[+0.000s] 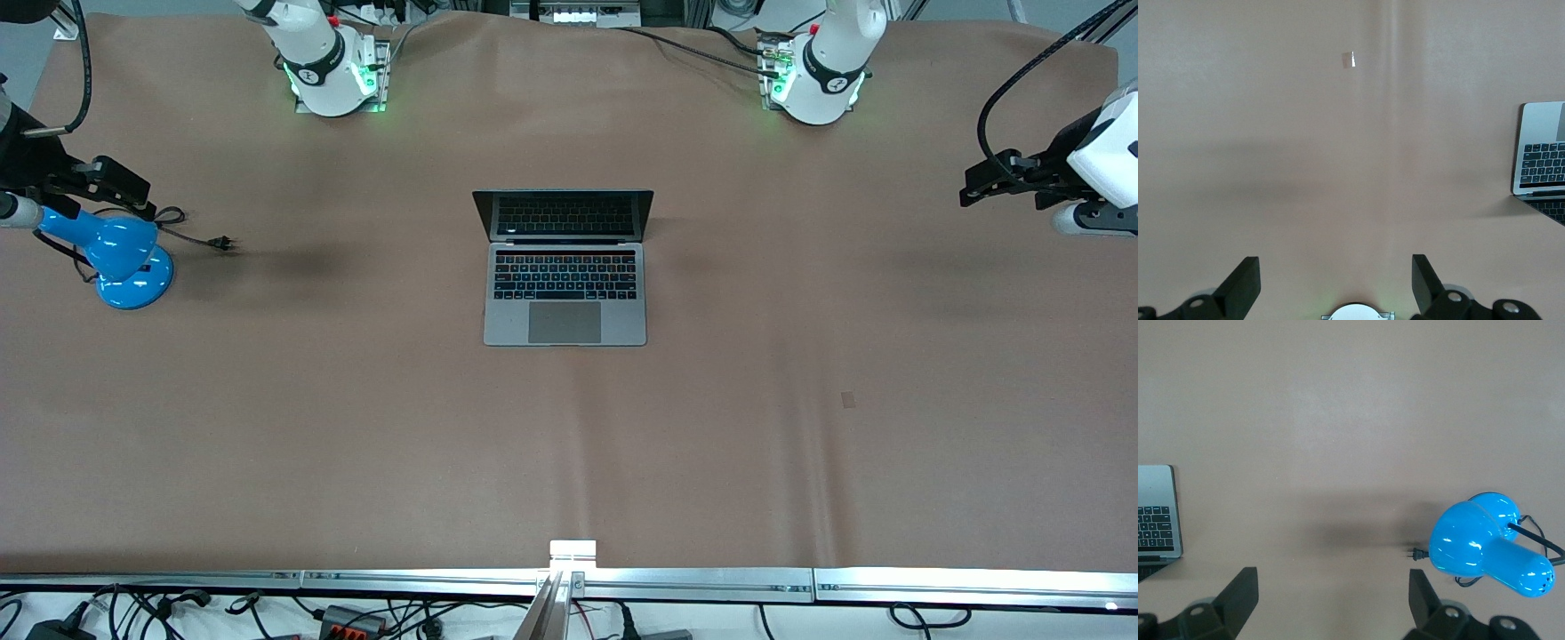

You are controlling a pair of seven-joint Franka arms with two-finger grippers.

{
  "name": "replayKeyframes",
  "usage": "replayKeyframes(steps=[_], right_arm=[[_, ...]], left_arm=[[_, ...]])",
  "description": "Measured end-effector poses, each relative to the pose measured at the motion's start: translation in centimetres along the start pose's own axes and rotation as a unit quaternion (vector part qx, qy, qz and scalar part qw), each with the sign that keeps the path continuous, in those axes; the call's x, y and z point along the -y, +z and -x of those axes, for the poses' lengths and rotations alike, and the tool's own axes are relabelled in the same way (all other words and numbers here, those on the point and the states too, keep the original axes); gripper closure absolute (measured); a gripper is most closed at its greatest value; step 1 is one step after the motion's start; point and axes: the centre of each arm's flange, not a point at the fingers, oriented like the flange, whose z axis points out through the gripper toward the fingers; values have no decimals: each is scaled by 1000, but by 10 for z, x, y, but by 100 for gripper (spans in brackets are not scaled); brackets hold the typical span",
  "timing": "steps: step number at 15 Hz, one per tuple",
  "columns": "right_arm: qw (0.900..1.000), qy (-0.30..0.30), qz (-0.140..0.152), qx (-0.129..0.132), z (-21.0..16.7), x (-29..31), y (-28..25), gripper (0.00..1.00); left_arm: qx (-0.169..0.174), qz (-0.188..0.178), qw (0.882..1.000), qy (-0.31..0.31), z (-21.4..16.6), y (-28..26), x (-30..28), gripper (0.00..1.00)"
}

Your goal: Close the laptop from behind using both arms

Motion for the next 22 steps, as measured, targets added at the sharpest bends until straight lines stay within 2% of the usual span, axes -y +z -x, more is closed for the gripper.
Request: replayKeyframes(steps=[6,7,8,9,11,13,14,17,18,19,20,22], right_arm=[[1000,0,0,5,1,0,1,0],[1000,0,0,6,1,0,2,6],[1000,0,0,7,1,0,3,6],[1000,0,0,9,0,0,4,13],[1000,0,0,16,0,0,9,37],[1000,0,0,24,0,0,13,57],[1000,0,0,26,0,0,14,69],[999,0,0,34,1,0,16,97],[999,0,-1,38,1,0,18,99],[999,0,-1,43,1,0,21,99],[999,0,-1,53,0,0,27,99],[997,-1,-6,75,-4,2,43,99]], left_arm=[[0,3,1000,0,0,0,0,0],[0,6,1000,0,0,0,0,0],[-1,7,1000,0,0,-1,0,0],[-3,7,1000,0,0,-3,0,0],[-3,7,1000,0,0,-4,0,0],[12,8,1000,0,0,2,1,0],[20,9,1000,-1,-1,5,4,7],[39,13,999,0,-1,13,13,36],[55,14,998,12,1,16,12,43],[72,16,997,30,4,19,10,58],[87,18,995,51,5,21,5,67],[101,20,991,82,-3,22,-8,85]])
